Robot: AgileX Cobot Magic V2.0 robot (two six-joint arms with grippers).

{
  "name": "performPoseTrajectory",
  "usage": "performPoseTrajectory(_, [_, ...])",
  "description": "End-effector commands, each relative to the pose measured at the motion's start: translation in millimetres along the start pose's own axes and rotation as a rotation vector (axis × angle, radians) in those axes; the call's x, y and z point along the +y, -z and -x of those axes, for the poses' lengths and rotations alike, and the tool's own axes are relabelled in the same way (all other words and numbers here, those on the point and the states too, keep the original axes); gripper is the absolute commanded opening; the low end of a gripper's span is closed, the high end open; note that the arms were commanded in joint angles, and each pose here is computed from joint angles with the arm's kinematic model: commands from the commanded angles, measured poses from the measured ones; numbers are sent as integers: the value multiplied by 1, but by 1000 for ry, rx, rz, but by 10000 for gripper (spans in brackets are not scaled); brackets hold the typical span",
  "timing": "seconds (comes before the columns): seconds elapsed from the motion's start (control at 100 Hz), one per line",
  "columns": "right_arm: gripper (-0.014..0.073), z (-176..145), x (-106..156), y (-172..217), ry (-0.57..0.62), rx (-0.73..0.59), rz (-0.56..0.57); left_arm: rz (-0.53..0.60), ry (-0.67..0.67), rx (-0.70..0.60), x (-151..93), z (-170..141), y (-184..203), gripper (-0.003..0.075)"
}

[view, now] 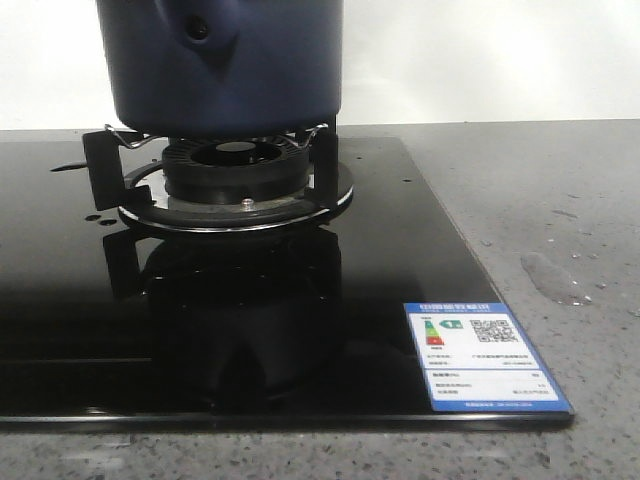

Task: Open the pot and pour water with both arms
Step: 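Lift the light blue bowl with the right gripper over the open pot, then tilt the bowl with the right gripper to pour water into the pot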

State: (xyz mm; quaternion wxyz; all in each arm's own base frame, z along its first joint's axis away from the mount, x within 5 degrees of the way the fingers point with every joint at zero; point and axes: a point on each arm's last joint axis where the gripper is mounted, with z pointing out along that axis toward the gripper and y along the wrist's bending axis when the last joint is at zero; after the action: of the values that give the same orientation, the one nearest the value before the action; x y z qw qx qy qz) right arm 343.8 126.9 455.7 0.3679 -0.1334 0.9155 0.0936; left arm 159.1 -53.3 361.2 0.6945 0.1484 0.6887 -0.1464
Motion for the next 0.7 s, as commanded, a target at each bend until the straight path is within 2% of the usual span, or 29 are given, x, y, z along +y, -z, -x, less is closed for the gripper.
performPoseTrajectory(0.0, [-57, 18, 8, 25, 39, -190, -27, -32, 48, -77, -4, 19, 4, 262])
performPoseTrajectory(0.1, [-57, 23, 21, 22, 108, -255, -74, -26, 48, -75, -4, 19, 4, 262])
performPoseTrajectory(0.33, [-57, 34, 48, 22, 290, -417, -268, -2, 49, -69, -1, 19, 4, 262])
performPoseTrajectory(0.48, [-57, 36, 61, 12, 395, -440, -391, -2, 49, -69, -1, 19, 4, 262])
performPoseTrajectory(0.69, [-57, 35, 78, -8, 513, -444, -469, 16, 49, -64, 0, 18, 4, 262])
